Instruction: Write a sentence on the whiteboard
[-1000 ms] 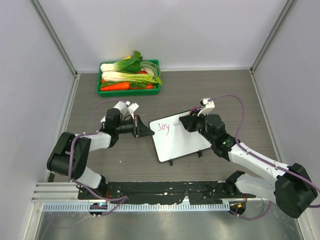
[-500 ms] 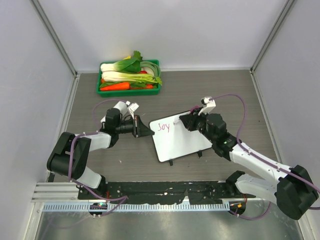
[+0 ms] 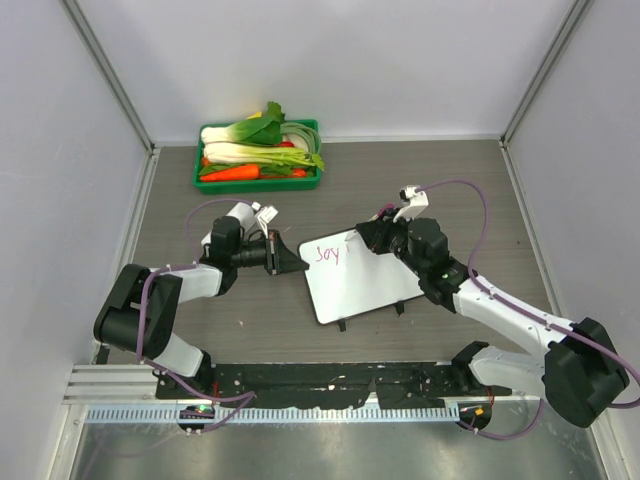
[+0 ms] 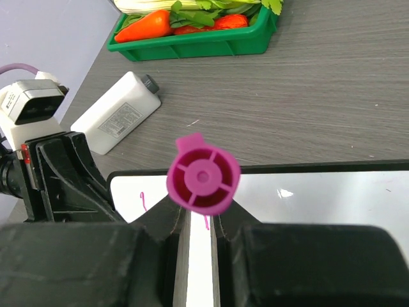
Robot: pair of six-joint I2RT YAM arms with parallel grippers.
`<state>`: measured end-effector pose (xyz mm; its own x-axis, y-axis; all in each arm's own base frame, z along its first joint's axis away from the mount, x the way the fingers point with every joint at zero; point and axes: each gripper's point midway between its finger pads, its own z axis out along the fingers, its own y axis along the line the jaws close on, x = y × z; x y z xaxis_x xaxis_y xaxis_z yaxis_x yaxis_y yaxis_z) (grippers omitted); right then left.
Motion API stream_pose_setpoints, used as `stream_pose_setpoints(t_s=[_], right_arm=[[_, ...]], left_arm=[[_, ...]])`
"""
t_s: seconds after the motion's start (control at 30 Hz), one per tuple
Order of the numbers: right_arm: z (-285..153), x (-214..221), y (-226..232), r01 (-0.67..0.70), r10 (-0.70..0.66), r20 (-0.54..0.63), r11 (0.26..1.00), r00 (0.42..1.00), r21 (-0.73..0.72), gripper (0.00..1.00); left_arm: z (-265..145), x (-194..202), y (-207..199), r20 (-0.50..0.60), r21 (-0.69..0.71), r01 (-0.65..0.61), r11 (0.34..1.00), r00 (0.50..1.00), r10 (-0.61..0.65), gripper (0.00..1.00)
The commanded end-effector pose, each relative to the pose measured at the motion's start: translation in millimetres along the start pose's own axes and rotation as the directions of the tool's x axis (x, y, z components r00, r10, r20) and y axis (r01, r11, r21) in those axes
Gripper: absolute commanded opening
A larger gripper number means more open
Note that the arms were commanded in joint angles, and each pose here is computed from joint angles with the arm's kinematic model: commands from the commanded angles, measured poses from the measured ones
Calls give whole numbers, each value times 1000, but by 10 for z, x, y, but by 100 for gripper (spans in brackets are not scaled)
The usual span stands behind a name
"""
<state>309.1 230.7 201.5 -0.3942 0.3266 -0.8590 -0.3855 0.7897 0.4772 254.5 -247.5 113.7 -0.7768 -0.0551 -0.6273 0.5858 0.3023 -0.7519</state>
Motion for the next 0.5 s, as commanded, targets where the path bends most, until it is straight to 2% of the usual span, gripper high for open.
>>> stream_pose_setpoints(t_s=[0.0, 0.2, 0.47], right_arm=[[36, -232, 65, -11, 12, 67, 1000, 998, -8, 1], [49, -111, -69, -6, 4, 44, 999, 999, 37, 1], [-29, -231, 107, -14, 16, 63, 999, 998, -36, 2]], left_arm=[[19, 138, 77, -35, -11, -11, 1000, 999, 11, 0], [20, 133, 73, -35, -9, -12, 1000, 999, 12, 0], [24, 133, 82, -35, -11, -8, 1000, 999, 8, 0]])
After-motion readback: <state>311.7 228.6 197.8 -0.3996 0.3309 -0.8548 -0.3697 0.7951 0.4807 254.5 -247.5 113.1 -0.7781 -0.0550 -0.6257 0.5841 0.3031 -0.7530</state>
